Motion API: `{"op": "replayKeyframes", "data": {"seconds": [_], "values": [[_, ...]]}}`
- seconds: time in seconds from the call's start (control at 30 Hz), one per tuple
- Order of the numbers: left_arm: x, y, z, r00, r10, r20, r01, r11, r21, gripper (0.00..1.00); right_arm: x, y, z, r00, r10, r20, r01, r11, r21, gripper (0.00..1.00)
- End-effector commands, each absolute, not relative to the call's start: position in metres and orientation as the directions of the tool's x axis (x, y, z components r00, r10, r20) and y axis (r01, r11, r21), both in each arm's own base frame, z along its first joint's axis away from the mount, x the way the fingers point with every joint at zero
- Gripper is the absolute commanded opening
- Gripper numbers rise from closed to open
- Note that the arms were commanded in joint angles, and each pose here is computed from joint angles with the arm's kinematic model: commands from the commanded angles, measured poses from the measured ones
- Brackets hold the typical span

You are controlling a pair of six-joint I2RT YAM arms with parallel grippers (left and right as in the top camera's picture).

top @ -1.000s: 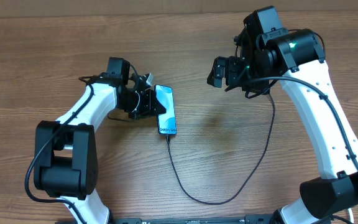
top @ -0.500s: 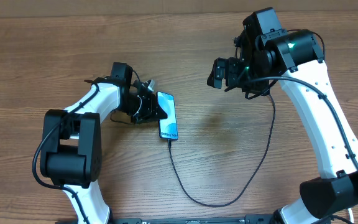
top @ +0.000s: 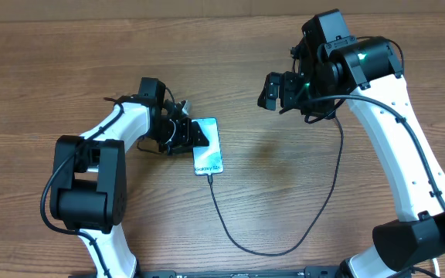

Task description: Plug charger to phone and switch on socket

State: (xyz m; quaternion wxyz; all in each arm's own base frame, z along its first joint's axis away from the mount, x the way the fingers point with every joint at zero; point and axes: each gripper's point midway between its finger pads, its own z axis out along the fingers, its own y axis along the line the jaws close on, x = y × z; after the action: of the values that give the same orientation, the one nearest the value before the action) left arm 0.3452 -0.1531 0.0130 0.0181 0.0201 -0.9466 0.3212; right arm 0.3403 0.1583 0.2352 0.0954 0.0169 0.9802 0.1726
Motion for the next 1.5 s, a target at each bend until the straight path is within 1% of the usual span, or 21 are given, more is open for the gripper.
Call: {"op": "replayKeyframes", "data": {"seconds": [0.0, 0.03, 0.1, 0.17, 0.23, 0.27, 0.4, 0.53, 0.63, 0.7, 0.77, 0.83, 0.93, 1.1, 1.27, 1.47], "values": [[0.34, -0.138, -0.006, -0.997, -0.034, 0.065, -0.062, 0.859, -0.508, 0.72, 0.344, 0.147, 0.229, -0.979, 0.074, -0.188, 0.019, 0.96, 0.28, 1.0], [0.339, -0.135, -0.007, -0.997, -0.036, 0.07, -0.066, 0.866, -0.496, 0.77, 0.346, 0.14, 0.227, -0.977, 0.083, -0.197, 0.031, 0.967, 0.252, 1.0], [0.337, -0.13, -0.006, -0.996, -0.041, 0.082, -0.075, 0.876, -0.477, 0.84, 0.349, 0.131, 0.226, -0.974, 0.101, -0.204, 0.052, 0.972, 0.229, 1.0], [0.338, -0.124, -0.004, -0.995, -0.05, 0.091, -0.086, 0.889, -0.45, 0.88, 0.354, 0.119, 0.224, -0.971, 0.128, -0.203, 0.082, 0.973, 0.217, 1.0], [0.342, -0.113, 0.002, -0.993, -0.068, 0.096, -0.102, 0.905, -0.412, 0.99, 0.359, 0.103, 0.222, -0.965, 0.167, -0.201, 0.126, 0.971, 0.204, 1.0], [0.346, -0.106, 0.008, -0.993, -0.079, 0.091, -0.108, 0.915, -0.387, 1.0, 0.364, 0.089, 0.22, -0.959, 0.2, -0.202, 0.162, 0.968, 0.191, 1.0], [0.362, -0.091, 0.042, -0.995, -0.101, 0.027, -0.104, 0.934, -0.341, 1.0, 0.374, 0.045, 0.215, -0.932, 0.294, -0.213, 0.267, 0.953, 0.146, 1.0], [0.386, -0.082, 0.105, -0.981, -0.112, -0.156, -0.057, 0.945, -0.322, 1.0, 0.384, -0.005, 0.217, -0.88, 0.402, -0.253, 0.382, 0.915, 0.127, 1.0], [0.398, -0.077, 0.168, -0.93, -0.127, -0.345, -0.014, 0.95, -0.312, 1.0, 0.387, -0.047, 0.217, -0.828, 0.49, -0.271, 0.473, 0.871, 0.129, 1.0], [0.4, -0.07, 0.199, -0.887, -0.131, -0.442, 0.001, 0.958, -0.286, 1.0, 0.386, -0.072, 0.214, -0.795, 0.541, -0.272, 0.528, 0.84, 0.128, 1.0], [0.399, -0.059, 0.226, -0.839, -0.137, -0.527, -0.008, 0.971, -0.24, 1.0, 0.384, -0.094, 0.21, -0.768, 0.583, -0.267, 0.571, 0.811, 0.126, 1.0], [0.396, -0.048, 0.242, -0.804, -0.141, -0.577, -0.034, 0.981, -0.193, 0.99, 0.382, -0.117, 0.204, -0.735, 0.626, -0.26, 0.618, 0.777, 0.124, 1.0], [0.391, -0.042, 0.257, -0.777, -0.145, -0.612, -0.045, 0.984, -0.175, 0.99, 0.378, -0.151, 0.194, -0.683, 0.685, -0.252, 0.681, 0.723, 0.119, 1.0], [0.392, -0.042, 0.254, -0.781, -0.144, -0.607, -0.047, 0.984, -0.173, 1.0, 0.365, -0.192, 0.192, -0.606, 0.751, -0.263, 0.752, 0.648, 0.12, 1.0], [0.393, -0.042, 0.252, -0.784, -0.144, -0.604, -0.048, 0.984, -0.173, 0.99, 0.353, -0.217, 0.181, -0.582, 0.766, -0.273, 0.782, 0.619, 0.07, 1.0], [0.393, -0.042, 0.252, -0.784, -0.144, -0.604, -0.047, 0.984, -0.173, 0.99, 0.346, -0.222, 0.134, -0.588, 0.77, -0.248, 0.789, 0.614, 0.034, 1.0]]}}
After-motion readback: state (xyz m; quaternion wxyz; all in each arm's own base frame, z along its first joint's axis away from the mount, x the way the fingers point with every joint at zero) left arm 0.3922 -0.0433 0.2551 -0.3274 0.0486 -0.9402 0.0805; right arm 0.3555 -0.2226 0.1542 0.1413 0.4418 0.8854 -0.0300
